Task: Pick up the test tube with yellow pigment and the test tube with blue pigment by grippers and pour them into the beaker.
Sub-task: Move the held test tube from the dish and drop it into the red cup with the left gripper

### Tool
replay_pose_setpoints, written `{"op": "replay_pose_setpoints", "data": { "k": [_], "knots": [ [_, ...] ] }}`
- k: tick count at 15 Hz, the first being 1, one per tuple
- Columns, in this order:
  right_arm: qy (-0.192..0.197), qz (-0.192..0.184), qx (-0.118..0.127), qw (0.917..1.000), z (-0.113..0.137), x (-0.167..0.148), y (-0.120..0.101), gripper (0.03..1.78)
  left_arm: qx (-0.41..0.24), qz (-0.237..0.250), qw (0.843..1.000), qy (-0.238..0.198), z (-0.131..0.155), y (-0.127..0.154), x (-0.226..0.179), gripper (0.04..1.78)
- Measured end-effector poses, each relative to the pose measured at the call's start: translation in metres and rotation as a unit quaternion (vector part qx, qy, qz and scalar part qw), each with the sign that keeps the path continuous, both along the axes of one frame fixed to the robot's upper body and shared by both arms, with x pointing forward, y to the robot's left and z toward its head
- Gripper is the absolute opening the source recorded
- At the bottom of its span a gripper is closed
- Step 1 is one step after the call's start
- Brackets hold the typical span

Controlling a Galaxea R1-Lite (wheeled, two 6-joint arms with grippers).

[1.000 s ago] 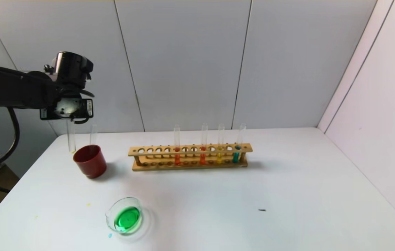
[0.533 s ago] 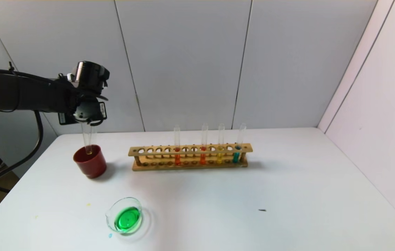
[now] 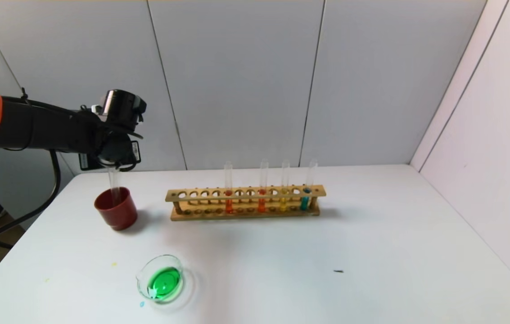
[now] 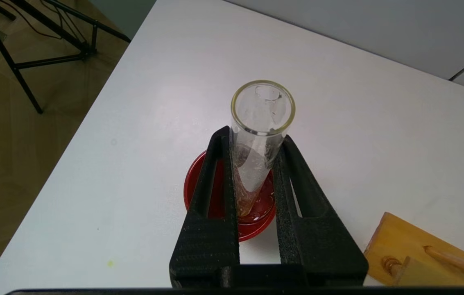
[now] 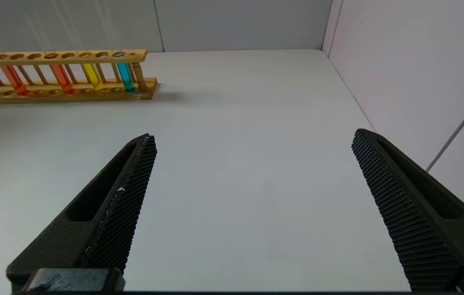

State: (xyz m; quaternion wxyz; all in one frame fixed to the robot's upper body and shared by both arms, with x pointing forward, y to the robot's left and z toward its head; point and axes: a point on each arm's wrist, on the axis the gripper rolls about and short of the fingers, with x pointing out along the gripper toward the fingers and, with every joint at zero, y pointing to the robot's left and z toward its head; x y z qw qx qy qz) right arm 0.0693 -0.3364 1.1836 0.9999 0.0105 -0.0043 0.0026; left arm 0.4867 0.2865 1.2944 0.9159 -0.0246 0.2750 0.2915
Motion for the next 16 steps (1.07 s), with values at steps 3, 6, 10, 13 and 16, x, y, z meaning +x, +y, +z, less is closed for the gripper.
{"op": "replay_pose_setpoints", "data": {
  "k": [3,6,10,13,16],
  "knots": [
    [0.0,0.0,0.0,1.0,0.0,0.0,0.0,1.74,0.0,0.001,1.0,0.016,-0.011,0.001,-0.008,0.3],
    [0.0,0.0,0.0,1.0,0.0,0.0,0.0,1.74,-0.002,0.003,1.0,0.019,-0.023,0.002,-0.013,0.3],
    [0.0,0.0,0.0,1.0,0.0,0.0,0.0,1.74,-0.004,-0.001,1.0,0.025,-0.04,0.002,-0.017,0.3],
    [0.0,0.0,0.0,1.0,0.0,0.0,0.0,1.74,-0.003,-0.003,1.0,0.029,-0.046,0.003,-0.019,0.35],
    [0.0,0.0,0.0,1.0,0.0,0.0,0.0,1.74,-0.002,-0.004,1.0,0.028,-0.043,0.003,-0.021,0.59]
  ]
}}
